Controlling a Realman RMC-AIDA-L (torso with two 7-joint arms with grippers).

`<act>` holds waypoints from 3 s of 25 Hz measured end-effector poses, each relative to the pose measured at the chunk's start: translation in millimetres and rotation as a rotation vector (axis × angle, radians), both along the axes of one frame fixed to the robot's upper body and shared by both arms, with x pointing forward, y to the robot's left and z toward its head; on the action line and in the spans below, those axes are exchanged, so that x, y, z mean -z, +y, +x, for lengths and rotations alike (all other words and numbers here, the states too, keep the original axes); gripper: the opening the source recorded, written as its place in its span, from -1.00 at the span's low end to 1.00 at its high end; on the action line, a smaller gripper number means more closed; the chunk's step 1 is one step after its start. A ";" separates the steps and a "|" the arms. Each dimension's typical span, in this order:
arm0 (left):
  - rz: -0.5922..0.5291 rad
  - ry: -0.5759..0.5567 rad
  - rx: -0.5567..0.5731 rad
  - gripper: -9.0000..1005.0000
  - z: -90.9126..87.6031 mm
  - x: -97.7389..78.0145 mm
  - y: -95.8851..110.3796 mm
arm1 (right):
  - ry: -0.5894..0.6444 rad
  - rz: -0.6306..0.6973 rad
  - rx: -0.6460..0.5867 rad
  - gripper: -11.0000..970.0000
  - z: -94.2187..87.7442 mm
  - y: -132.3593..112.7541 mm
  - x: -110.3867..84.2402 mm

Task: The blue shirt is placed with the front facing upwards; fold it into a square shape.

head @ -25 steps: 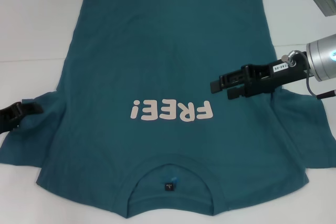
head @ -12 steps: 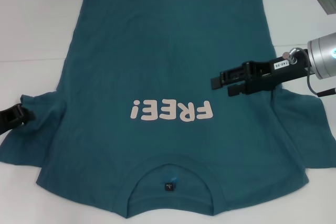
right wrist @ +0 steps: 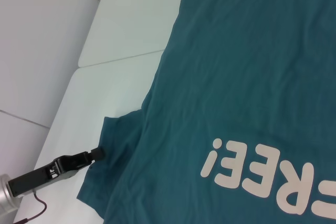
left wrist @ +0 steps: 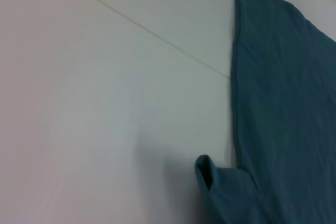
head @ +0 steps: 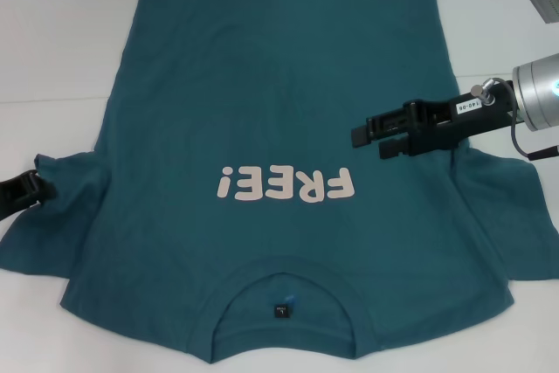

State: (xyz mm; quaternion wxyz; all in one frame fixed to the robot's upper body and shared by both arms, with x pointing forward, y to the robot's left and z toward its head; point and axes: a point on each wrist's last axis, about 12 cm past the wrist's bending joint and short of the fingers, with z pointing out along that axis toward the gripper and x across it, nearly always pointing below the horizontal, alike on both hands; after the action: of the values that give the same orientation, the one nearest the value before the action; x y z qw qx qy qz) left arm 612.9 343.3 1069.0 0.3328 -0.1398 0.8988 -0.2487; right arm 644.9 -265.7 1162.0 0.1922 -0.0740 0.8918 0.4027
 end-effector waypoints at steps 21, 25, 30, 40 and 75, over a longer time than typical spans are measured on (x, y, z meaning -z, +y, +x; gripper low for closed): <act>0.059 0.010 0.107 -0.98 26.7 -60.3 0.5 | 0.008 0.002 0.006 0.52 -2.4 -2.5 3.2; 0.075 0.012 0.106 -0.98 30.2 -68.9 -0.8 | 0.008 0.002 0.007 0.52 -2.5 -2.8 3.3; 0.099 0.021 0.083 -0.98 31.7 -76.7 3.1 | 0.008 0.002 0.008 0.52 -2.4 -3.0 3.2; 0.117 0.037 0.088 -0.98 32.0 -86.3 -0.7 | 0.008 0.002 0.008 0.51 -2.4 -3.1 3.1; 0.238 0.096 0.318 -0.98 38.7 -47.8 -117.7 | 0.013 0.002 0.027 0.51 -4.8 -6.2 8.6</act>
State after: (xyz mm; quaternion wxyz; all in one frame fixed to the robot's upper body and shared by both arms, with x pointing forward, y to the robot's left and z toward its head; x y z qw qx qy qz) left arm 651.5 225.6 1116.8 0.2601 0.0327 0.9475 -0.1832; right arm 640.1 -271.9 1153.4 0.1918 -0.0590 0.8937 0.4012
